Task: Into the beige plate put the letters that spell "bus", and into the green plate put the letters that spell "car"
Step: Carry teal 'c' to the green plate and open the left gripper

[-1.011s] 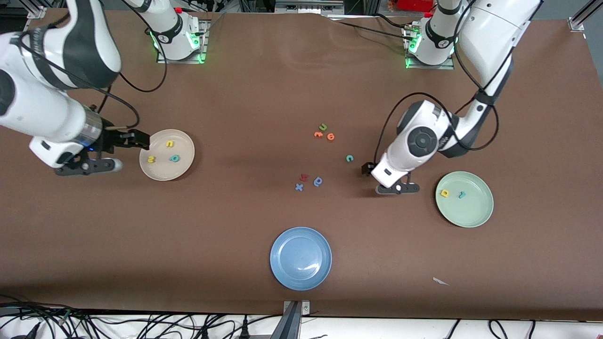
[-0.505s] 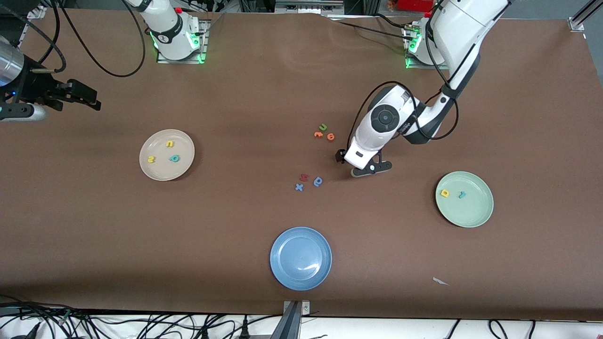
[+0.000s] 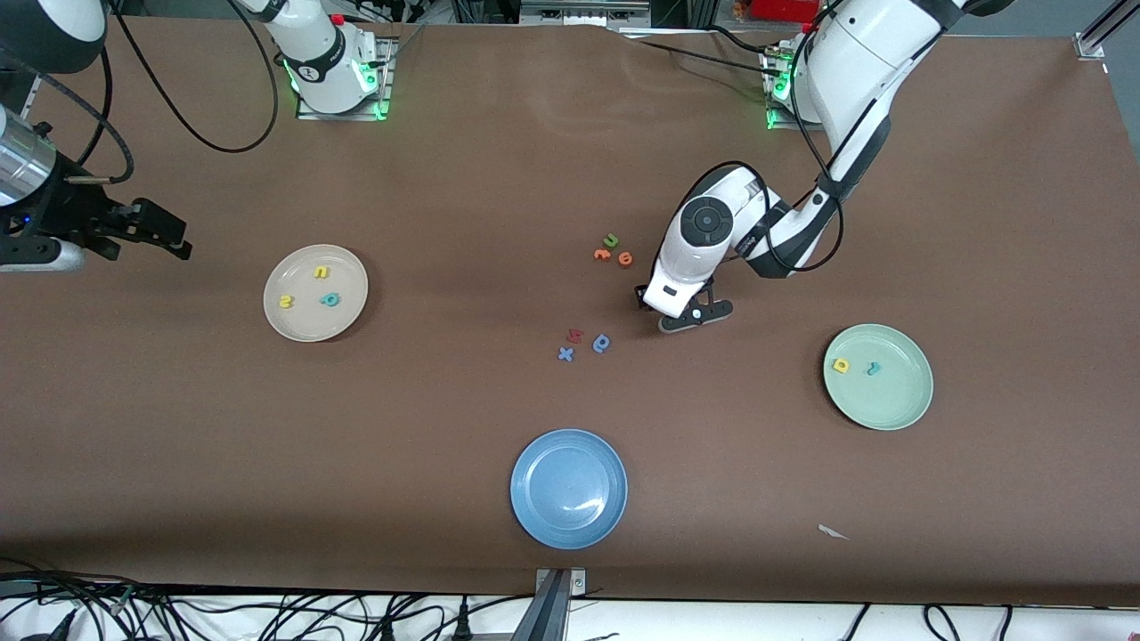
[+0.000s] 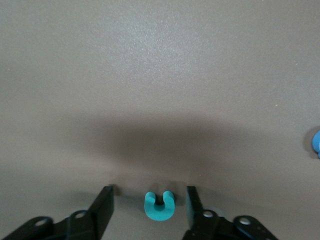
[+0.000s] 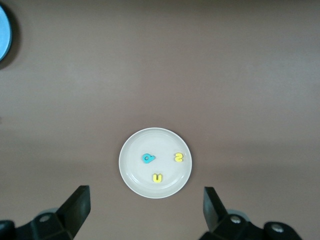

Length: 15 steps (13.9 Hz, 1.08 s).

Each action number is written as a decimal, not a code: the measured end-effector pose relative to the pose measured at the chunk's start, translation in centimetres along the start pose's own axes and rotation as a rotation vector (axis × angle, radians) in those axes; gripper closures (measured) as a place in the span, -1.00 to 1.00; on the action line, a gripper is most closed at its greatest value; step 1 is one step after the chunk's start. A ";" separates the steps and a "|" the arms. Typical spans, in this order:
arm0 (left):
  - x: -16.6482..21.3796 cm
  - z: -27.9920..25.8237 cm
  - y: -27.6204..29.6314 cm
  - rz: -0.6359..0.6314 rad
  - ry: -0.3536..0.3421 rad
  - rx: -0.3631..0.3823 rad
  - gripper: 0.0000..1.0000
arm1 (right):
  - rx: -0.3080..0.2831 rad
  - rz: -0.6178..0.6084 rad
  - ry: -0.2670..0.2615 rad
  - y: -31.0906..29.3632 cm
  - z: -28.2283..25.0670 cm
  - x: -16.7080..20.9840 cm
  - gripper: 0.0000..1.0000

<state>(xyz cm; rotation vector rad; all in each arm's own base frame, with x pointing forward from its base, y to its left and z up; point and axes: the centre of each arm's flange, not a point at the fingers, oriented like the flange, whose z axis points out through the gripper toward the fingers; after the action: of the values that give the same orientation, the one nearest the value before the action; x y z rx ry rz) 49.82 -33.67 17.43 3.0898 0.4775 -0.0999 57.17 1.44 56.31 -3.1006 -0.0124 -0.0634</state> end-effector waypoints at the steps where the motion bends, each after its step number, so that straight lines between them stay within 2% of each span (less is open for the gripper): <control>1: 0.0 0.0 0.0 -0.006 0.000 -0.001 -0.28 | 0.000 -0.002 -0.012 -0.2 0.0 -0.2 -1.00; 4: -0.3 0.0 0.3 -0.017 0.000 0.000 -0.08 | 0.000 0.001 -0.027 0.0 0.1 -0.3 -1.00; 7: -1.0 0.2 0.8 -0.024 -0.002 0.001 -0.03 | 0.000 0.002 -0.026 0.0 -0.2 -0.4 -1.00; 8: -1.2 0.3 1.0 -0.027 -0.003 0.001 0.05 | -0.001 0.001 -0.023 0.0 -0.5 -0.5 -1.00; 10: -1.3 0.4 1.1 -0.034 -0.004 0.000 0.07 | -0.017 -0.002 -0.021 0.1 -1.0 -0.8 -1.00; 11: -1.2 0.3 1.2 -0.035 -0.002 -0.001 0.17 | -0.019 -0.001 -0.028 0.2 -1.1 -0.9 -1.00; 15: -1.0 0.3 1.2 -0.037 -0.001 -0.002 0.26 | -0.019 0.001 -0.030 0.3 -1.1 -0.9 -1.00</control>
<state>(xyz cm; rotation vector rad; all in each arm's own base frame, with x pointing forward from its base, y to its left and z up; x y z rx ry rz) 49.18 -35.09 17.24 3.0800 0.5341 -0.1012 56.20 1.05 57.31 -3.1207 -0.0120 -0.0178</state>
